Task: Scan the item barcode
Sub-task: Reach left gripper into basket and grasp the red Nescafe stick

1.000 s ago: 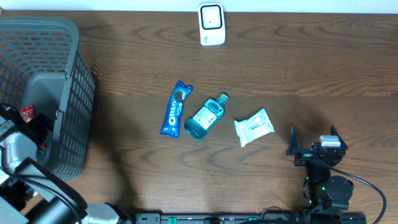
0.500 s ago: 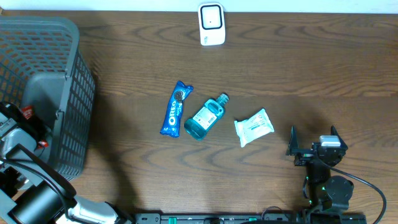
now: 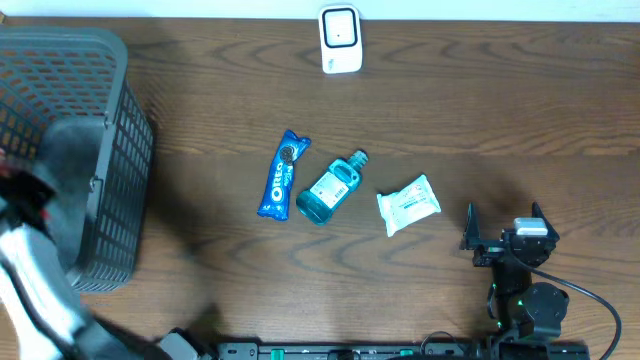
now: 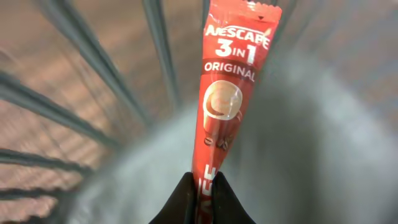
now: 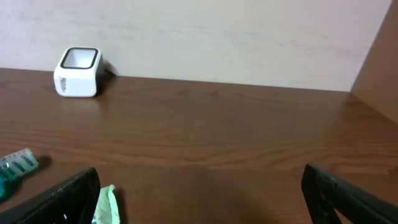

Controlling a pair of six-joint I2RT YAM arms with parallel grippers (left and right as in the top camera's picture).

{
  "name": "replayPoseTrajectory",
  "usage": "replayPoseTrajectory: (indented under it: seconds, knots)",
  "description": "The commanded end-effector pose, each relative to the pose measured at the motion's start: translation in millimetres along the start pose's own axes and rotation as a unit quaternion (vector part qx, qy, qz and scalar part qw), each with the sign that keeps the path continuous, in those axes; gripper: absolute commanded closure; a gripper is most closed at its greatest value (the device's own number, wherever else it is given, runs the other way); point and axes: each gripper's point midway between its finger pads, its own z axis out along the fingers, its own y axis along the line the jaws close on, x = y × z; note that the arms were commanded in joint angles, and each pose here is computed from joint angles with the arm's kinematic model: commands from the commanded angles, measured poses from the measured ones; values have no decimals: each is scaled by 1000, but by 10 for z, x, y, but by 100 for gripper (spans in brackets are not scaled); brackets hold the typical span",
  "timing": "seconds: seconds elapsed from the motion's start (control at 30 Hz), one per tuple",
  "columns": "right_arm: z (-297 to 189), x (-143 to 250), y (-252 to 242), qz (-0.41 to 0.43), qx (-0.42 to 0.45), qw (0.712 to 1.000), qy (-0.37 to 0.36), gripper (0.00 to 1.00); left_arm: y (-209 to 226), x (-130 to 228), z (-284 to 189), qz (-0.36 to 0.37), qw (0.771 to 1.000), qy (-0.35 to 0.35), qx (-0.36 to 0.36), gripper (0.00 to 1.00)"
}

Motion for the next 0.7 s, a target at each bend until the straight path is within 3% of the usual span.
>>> replayPoseTrajectory:
  seconds: [0.0, 0.1, 0.2, 0.3, 0.43, 0.53, 0.67]
  knots:
    - [-1, 9, 12, 6, -2, 1000, 0, 1, -113, -854, -1002, -65, 984, -165, 30, 93]
    - [-1, 9, 12, 6, -2, 1000, 0, 1, -365, -1136, -1667, -89, 959, -243, 115, 93]
    - [-1, 9, 12, 6, -2, 1000, 0, 1, -963, -1212, -2423, -78, 909, -280, 299, 93]
    - [-1, 9, 12, 6, -2, 1000, 0, 1, -1521, -1026, -3004, -51, 852, -252, 456, 93]
    - [-1, 9, 12, 6, -2, 1000, 0, 1, -2133, -503, -3387, 1, 801, -158, 578, 93]
    - [-1, 9, 12, 6, -2, 1000, 0, 1, -2513, -28, -3442, 50, 784, -84, 613, 93]
    - [-1, 8, 12, 6, -2, 1000, 0, 1, -2958, 617, -3283, 105, 798, 2, 594, 93]
